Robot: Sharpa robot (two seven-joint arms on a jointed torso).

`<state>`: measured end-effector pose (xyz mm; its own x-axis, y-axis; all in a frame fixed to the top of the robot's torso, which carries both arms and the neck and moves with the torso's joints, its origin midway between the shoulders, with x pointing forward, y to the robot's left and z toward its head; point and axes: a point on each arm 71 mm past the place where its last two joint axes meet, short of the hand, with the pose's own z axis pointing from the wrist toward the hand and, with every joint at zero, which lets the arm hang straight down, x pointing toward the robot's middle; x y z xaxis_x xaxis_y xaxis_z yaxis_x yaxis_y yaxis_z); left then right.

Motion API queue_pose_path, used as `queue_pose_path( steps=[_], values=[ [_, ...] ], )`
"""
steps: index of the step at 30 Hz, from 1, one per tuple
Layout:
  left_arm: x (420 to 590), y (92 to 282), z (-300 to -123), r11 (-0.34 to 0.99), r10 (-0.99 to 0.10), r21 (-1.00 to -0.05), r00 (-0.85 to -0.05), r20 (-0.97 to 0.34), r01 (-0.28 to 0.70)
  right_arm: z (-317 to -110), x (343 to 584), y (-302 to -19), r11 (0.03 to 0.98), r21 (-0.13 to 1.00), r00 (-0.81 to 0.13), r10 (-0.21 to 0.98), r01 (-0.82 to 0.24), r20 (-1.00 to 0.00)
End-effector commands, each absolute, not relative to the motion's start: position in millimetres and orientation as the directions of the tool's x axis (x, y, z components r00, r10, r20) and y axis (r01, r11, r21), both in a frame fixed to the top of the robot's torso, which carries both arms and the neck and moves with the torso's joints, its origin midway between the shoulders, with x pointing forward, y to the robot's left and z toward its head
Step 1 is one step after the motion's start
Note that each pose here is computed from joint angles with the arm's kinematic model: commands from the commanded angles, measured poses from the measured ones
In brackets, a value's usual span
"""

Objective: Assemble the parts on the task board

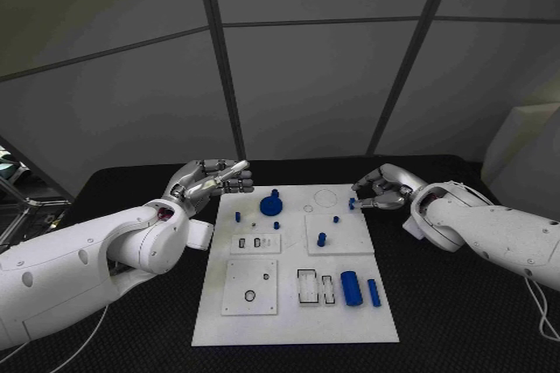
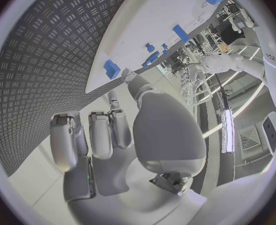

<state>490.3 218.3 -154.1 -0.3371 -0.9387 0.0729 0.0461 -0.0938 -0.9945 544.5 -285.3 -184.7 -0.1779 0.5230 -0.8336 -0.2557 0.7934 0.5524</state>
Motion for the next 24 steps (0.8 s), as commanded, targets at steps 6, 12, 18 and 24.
queue_pose_path(
  steps=[6, 12, 18, 24],
  values=[
    [489.9, 217.1, -152.8, -0.097, -0.934, -0.994, -0.349, 0.073, 0.051, -190.3, 546.7, -281.7, 0.81, 0.531, -0.216, 0.488, -0.248, -0.845],
    [490.0, 217.3, -152.9, -0.097, -0.934, -0.994, -0.349, 0.073, 0.05, -192.7, 548.0, -279.3, 0.813, 0.528, -0.225, 0.483, -0.245, -0.847],
    [490.0, 217.2, -152.9, -0.097, -0.934, -0.994, -0.349, 0.073, 0.05, -194.7, 549.5, -278.0, 0.817, 0.524, -0.232, 0.476, -0.24, -0.848],
    [490.1, 217.3, -153.0, -0.096, -0.934, -0.994, -0.349, 0.073, 0.05, -196.7, 550.7, -277.6, 0.821, 0.52, -0.24, 0.469, -0.236, -0.85]
  ],
)
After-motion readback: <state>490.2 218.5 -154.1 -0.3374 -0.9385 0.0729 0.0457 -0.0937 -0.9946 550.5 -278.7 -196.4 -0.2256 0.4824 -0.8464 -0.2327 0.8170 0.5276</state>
